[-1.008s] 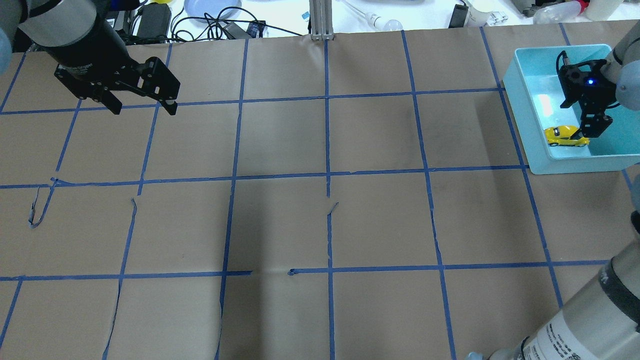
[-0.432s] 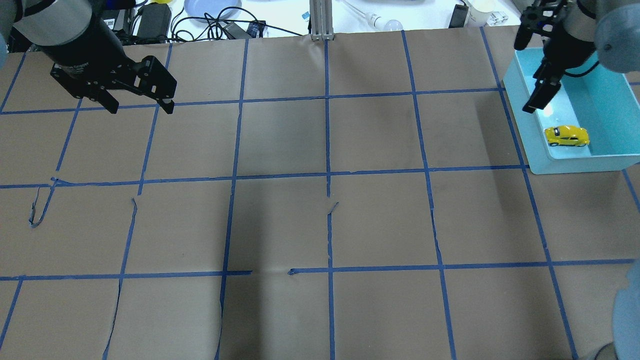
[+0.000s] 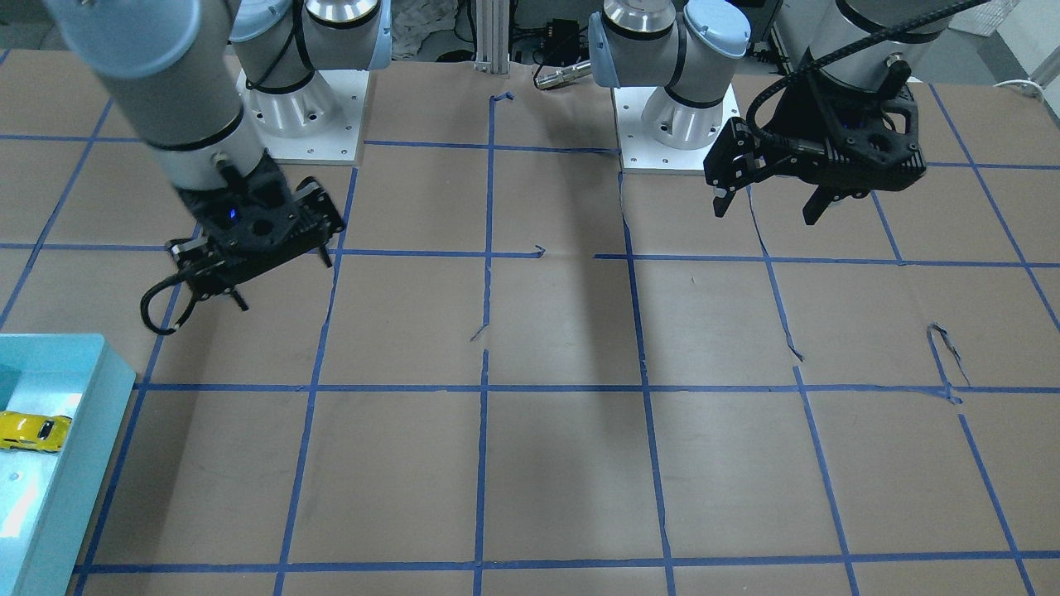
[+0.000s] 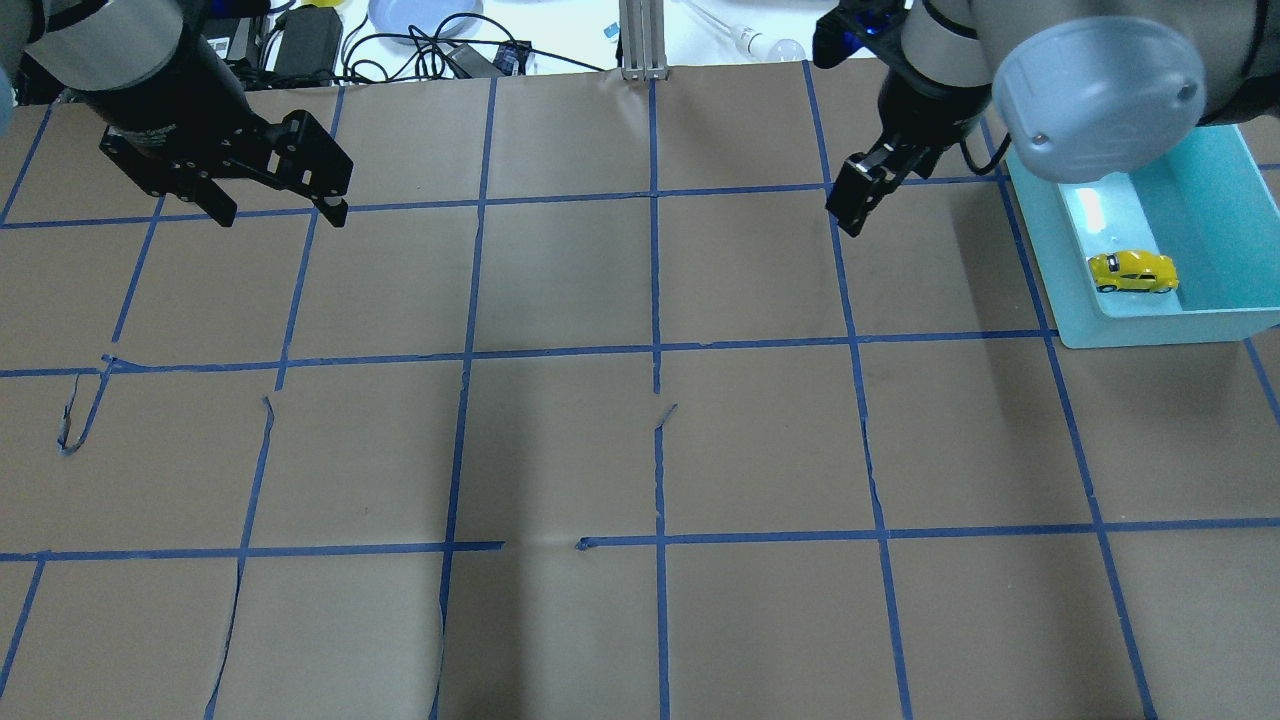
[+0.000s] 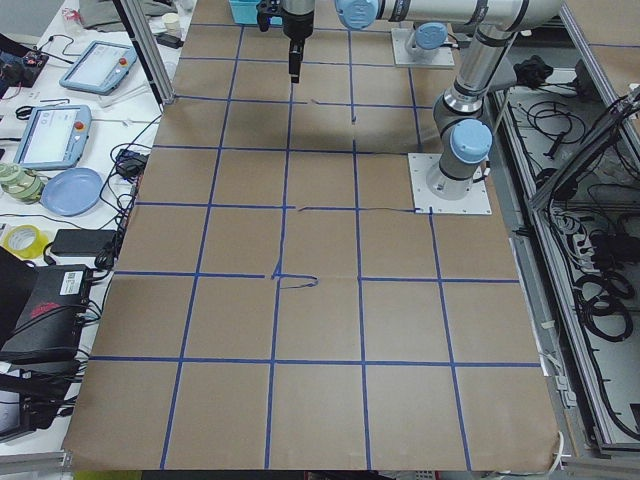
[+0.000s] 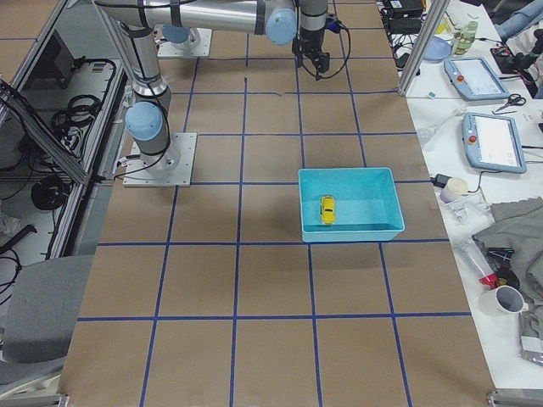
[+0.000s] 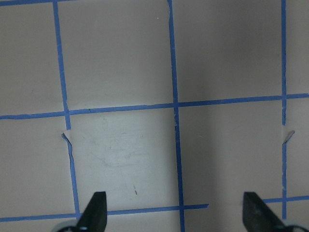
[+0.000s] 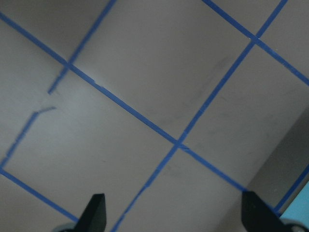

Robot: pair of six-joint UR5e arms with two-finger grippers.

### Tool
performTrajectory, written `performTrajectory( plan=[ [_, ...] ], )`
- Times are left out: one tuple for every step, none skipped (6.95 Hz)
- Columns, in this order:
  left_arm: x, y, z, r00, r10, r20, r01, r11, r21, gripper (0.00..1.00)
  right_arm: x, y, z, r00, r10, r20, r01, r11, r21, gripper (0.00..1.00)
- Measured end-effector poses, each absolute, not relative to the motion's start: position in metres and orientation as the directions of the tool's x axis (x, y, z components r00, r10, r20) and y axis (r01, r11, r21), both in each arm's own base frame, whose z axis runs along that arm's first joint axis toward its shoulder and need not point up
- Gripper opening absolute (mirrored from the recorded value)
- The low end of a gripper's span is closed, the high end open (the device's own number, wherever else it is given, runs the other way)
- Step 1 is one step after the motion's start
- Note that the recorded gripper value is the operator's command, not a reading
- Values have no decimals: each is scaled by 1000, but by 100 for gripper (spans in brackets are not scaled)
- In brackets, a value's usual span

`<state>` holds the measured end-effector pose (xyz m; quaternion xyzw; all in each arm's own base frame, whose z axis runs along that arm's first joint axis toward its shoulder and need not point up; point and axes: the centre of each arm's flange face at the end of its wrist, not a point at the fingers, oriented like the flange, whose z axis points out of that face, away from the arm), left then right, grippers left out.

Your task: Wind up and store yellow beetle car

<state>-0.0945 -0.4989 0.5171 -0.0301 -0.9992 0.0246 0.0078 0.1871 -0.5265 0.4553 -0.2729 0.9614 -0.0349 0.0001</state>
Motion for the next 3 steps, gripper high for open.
performTrajectory(
  plan=[
    [-94, -499, 517, -998, 61, 14, 60, 997, -49, 100, 215, -504, 471, -926, -376, -11, -374, 923, -91, 100],
    [-94, -499, 517, -998, 61, 14, 61, 997, -49, 100, 226, -495, 478, -960, -279, -27, -275, 956, -98, 100],
    [-94, -499, 517, -998, 61, 14, 61, 997, -50, 100, 225, -494, 479, -972, -232, -28, -228, 969, -97, 100]
  ],
)
